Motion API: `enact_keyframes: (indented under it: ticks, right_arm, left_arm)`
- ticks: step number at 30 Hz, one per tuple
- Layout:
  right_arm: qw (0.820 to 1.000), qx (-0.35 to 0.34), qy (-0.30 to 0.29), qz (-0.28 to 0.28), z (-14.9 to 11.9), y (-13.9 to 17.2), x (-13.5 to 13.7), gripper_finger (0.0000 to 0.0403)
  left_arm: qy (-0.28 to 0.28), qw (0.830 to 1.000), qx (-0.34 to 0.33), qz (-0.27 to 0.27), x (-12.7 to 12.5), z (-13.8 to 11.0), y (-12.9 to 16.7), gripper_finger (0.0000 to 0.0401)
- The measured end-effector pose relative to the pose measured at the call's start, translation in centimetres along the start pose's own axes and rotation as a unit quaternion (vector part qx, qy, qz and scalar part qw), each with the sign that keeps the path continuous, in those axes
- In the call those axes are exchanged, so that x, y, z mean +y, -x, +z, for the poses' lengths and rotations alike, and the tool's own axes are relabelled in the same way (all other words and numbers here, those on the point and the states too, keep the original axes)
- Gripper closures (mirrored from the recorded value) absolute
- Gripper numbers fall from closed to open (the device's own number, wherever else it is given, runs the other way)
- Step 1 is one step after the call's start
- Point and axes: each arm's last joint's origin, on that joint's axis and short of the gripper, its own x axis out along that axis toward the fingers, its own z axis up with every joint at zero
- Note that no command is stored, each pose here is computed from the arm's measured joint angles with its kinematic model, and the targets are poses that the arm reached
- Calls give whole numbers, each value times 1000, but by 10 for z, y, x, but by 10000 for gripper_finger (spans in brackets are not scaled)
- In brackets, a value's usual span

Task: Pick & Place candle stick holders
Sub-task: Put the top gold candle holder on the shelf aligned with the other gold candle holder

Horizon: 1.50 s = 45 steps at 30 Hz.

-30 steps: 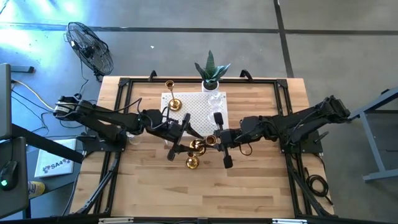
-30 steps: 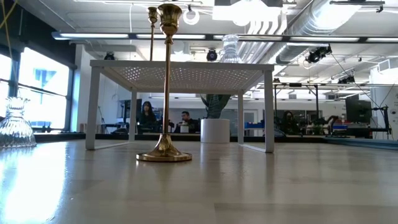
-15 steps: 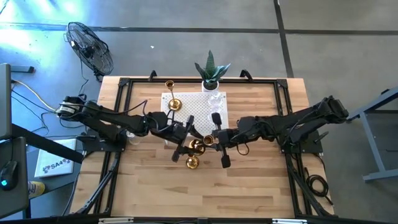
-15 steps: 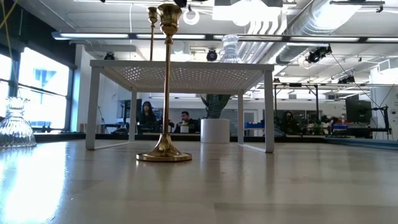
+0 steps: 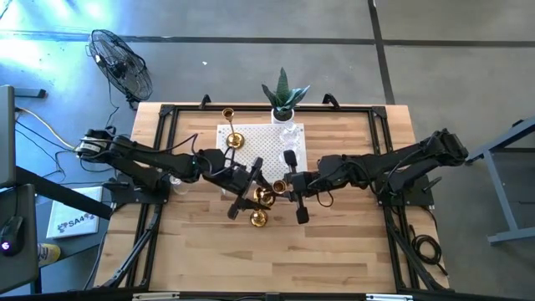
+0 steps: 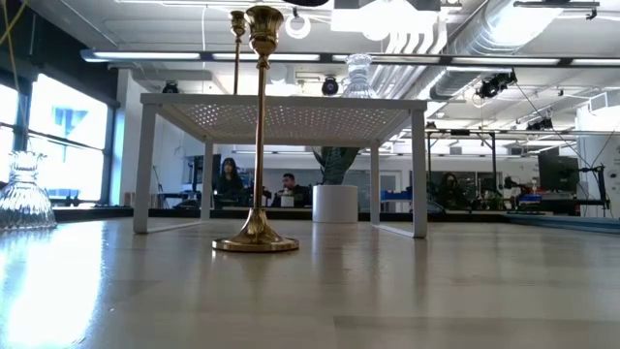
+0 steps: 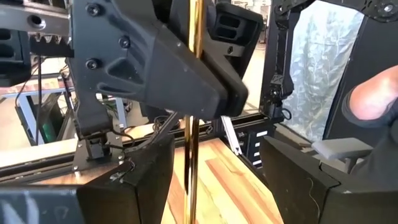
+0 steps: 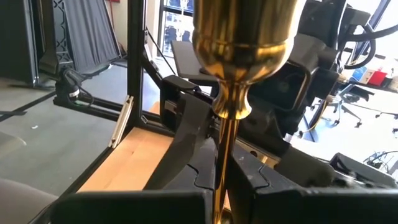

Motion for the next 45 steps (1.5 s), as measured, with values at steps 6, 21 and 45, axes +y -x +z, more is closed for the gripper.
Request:
enact_keyframes:
  ticks: [6,21,45]
  right_arm:
    - [1000,0,2,7,0,0,0,398]
    - [1000,0,13,6,0,0,0,398]
    - [998,31,3,-53,-4,1,0,234]
  left_arm:
    - [3,1000,11,1,0,-2,0,169]
    - [-25,999,25,40,4,-10,-5,304]
    - [-44,995,46,75,6,-4,-3,397]
